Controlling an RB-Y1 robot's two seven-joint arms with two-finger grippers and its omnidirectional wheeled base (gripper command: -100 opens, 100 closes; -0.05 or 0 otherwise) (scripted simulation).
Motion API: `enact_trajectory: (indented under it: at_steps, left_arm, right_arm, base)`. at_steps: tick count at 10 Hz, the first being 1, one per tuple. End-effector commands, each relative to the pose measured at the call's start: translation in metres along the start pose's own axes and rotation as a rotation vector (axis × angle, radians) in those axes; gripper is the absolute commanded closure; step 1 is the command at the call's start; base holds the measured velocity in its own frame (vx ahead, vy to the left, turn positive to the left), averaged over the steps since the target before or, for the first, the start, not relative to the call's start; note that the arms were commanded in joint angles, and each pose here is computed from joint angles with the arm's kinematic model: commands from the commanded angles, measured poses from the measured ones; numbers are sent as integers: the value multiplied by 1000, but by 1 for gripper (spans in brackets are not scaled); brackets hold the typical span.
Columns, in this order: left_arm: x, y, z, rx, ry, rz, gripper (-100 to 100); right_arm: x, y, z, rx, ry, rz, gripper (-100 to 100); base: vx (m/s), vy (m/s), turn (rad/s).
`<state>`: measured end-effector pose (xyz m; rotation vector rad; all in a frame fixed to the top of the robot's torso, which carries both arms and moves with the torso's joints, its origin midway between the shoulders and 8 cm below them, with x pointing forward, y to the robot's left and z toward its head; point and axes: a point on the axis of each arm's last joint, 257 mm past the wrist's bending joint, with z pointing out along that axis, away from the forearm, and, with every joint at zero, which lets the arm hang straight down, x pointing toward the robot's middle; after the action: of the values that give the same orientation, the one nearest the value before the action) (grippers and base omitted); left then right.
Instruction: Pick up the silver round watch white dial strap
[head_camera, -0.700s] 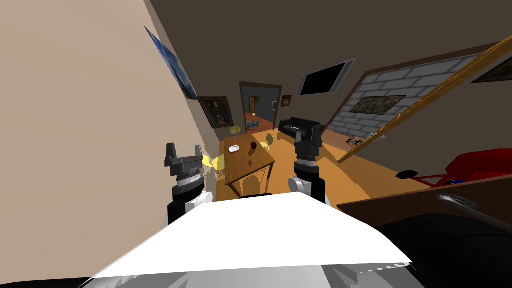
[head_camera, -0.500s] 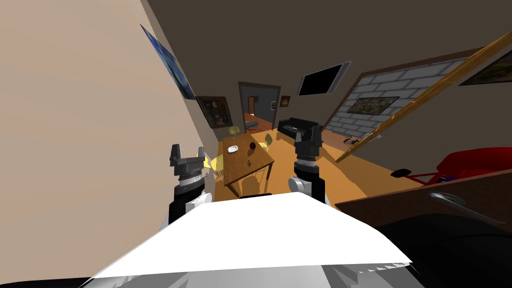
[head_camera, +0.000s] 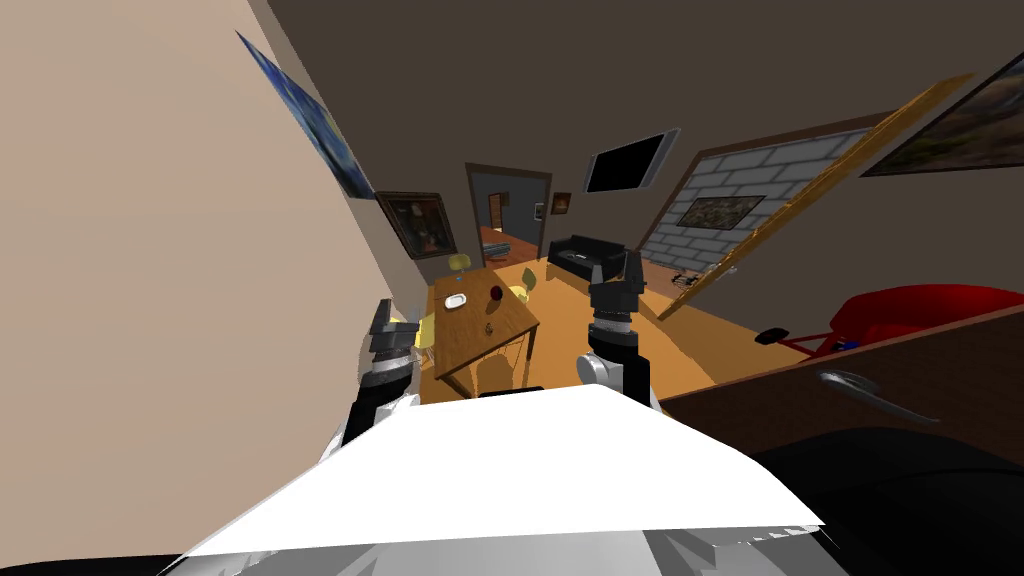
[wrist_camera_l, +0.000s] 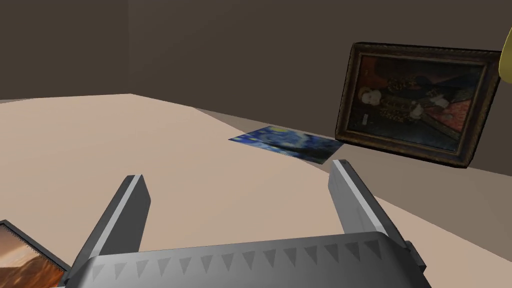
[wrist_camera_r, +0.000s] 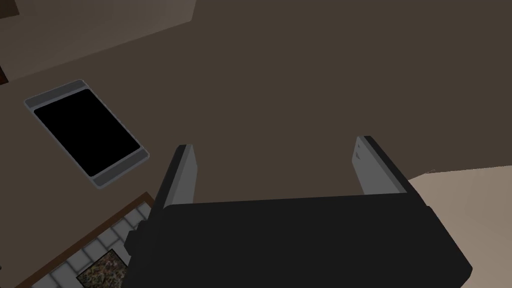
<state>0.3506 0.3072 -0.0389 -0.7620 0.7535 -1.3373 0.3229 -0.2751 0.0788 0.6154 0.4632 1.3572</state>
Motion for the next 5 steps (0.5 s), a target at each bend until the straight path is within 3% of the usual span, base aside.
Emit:
enact_trajectory:
  at_steps: [1, 5]
  left_arm:
    - [-3, 15, -3, -35, 6, 16, -100]
    - [-19, 96, -34, -255, 50, 121, -100]
  right_arm:
    - [0, 0, 0, 0, 0, 0, 0]
    - [0, 0, 0, 0, 0, 0, 0]
  base:
    - [29, -73, -19]
    - [39, -108, -121]
